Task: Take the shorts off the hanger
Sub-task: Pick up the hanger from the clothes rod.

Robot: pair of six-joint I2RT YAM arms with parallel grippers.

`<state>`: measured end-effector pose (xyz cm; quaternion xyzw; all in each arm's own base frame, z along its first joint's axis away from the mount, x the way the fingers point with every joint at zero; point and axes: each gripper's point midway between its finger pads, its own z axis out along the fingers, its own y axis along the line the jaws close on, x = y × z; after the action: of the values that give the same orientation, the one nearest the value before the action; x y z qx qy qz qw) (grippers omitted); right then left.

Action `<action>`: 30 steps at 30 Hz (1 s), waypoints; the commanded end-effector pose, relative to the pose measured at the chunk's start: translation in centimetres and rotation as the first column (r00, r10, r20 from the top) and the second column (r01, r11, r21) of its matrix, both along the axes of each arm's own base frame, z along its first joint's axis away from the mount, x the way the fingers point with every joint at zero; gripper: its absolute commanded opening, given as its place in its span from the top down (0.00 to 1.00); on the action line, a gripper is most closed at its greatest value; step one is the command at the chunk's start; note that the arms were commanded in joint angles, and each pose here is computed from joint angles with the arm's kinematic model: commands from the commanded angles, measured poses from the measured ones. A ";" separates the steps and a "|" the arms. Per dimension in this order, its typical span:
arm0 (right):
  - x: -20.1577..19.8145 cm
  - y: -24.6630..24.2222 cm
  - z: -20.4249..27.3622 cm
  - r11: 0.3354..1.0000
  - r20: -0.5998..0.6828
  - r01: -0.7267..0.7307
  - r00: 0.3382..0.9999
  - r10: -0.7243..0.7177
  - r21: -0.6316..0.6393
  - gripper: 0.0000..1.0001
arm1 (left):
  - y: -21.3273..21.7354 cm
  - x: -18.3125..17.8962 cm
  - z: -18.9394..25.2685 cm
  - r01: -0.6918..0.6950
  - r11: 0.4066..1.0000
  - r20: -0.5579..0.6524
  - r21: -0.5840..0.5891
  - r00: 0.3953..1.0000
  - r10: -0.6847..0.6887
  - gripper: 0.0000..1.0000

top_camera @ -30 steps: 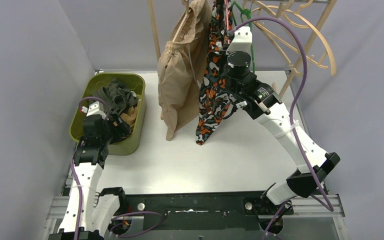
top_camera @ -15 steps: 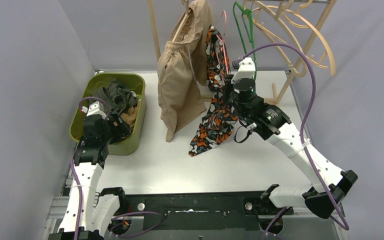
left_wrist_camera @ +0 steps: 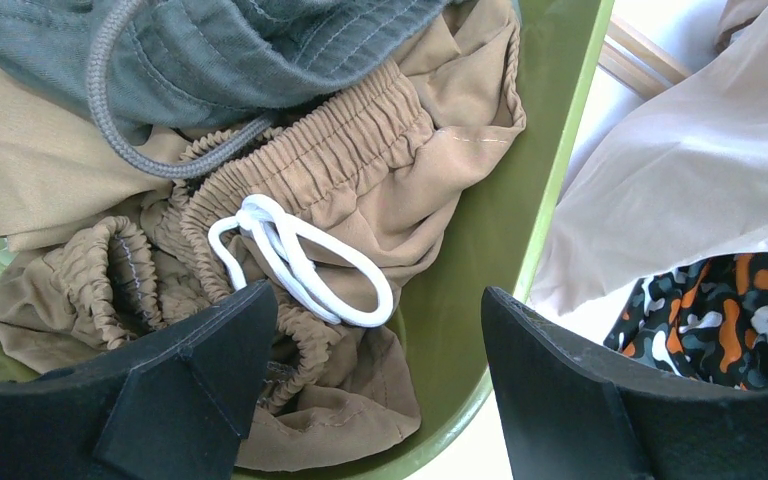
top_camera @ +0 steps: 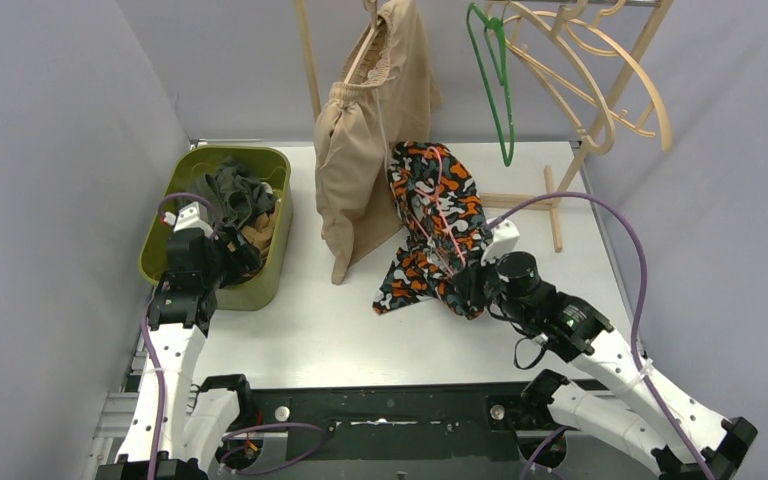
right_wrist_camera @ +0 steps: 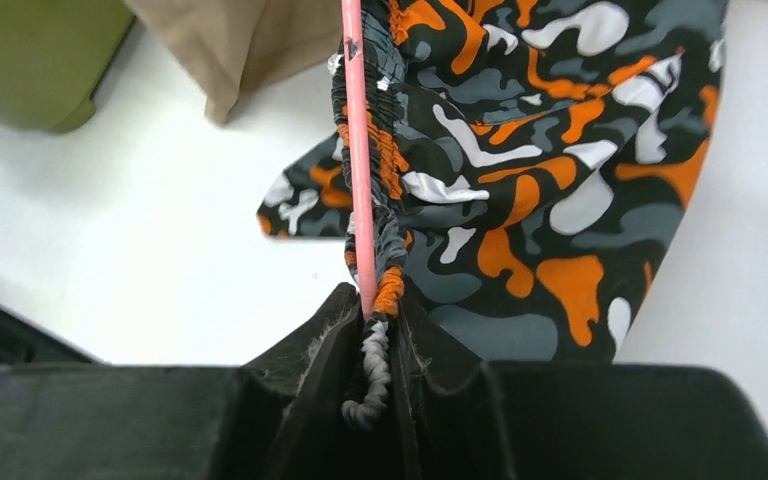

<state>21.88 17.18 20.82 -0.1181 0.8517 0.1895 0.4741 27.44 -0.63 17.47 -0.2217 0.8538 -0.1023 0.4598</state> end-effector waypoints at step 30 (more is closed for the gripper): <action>-10.5 3.6 1.4 0.826 -0.015 -0.534 0.838 0.545 0.178 1.00 | -4.3 -1.3 8.3 0.126 0.987 0.172 -0.103 0.979 -0.107 0.26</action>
<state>11.75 19.23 21.72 -0.2834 0.8085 0.3524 0.3767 26.44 -3.81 21.40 -0.2092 0.8386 -0.1593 0.4771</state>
